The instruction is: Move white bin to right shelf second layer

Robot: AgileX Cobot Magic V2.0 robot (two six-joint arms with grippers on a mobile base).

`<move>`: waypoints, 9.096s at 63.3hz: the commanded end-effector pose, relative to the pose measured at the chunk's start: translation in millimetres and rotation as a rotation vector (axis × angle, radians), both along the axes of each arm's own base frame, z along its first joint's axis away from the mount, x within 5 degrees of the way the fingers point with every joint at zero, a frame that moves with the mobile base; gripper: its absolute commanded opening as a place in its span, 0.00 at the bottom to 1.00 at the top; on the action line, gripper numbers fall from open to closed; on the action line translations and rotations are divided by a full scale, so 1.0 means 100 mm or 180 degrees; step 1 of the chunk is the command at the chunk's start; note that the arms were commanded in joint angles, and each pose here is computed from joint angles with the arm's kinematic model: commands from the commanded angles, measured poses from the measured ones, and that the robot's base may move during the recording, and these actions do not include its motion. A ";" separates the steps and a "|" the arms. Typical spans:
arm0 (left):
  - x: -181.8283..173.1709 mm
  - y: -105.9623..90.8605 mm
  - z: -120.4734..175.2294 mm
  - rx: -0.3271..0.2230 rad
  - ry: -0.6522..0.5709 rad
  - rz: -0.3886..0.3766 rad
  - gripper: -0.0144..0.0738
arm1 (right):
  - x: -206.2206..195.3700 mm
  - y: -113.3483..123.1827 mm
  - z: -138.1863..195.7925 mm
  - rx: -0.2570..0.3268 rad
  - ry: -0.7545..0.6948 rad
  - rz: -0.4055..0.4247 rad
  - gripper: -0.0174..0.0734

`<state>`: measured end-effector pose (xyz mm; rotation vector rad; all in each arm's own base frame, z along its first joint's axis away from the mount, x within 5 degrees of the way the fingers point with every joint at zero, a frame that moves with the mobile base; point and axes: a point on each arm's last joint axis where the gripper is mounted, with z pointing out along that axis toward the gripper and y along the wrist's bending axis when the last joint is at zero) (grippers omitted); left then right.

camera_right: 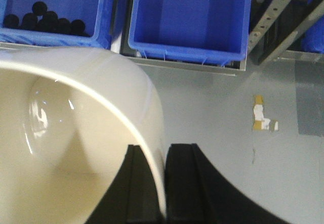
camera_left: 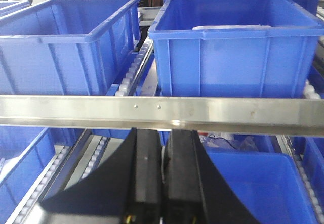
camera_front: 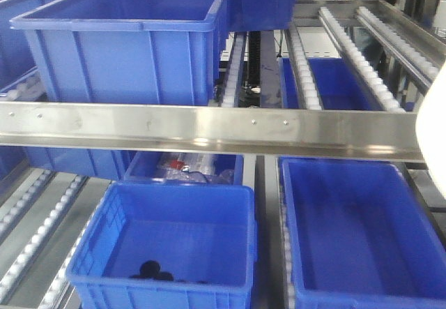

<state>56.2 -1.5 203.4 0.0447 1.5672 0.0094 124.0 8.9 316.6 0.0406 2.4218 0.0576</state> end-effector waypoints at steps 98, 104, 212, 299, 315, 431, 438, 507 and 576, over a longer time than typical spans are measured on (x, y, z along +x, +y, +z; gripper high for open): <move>0.00 0.00 -0.04 -0.0032 -0.0192 0.0004 0.26 | 0.04 0.00 0.14 -0.0001 -0.0317 0.0010 0.25; 0.00 0.00 -0.04 -0.0032 -0.0192 0.0004 0.26 | 0.04 0.00 0.14 -0.0001 -0.0317 0.0010 0.25; 0.00 0.00 -0.04 -0.0032 -0.0192 0.0004 0.26 | 0.82 -0.19 -0.30 -0.0241 0.0078 -0.0132 0.25; 0.00 0.00 -0.04 -0.0032 -0.0192 0.0004 0.26 | 0.88 -0.29 -0.59 -0.0063 0.0411 -0.0174 0.65; 0.00 0.00 -0.04 -0.0032 -0.0192 0.0004 0.26 | 0.74 -0.26 -0.41 -0.0034 0.0230 -0.0175 0.65; 0.00 0.00 -0.04 -0.0032 -0.0192 0.0004 0.26 | -0.65 -0.10 -0.51 -0.0173 -0.2592 -0.0168 0.25; 0.00 0.00 -0.04 -0.0032 -0.0192 0.0004 0.26 | -0.73 -0.09 -0.76 -0.0187 -0.2636 -0.0105 0.25; 0.00 0.00 -0.04 -0.0032 -0.0192 0.0004 0.26 | -0.69 -0.08 -1.13 0.0067 -0.2818 -0.0100 0.25; 0.00 0.00 -0.04 -0.0032 -0.0192 0.0004 0.26 | -0.70 -0.08 -1.07 0.0071 -0.3016 -0.0110 0.25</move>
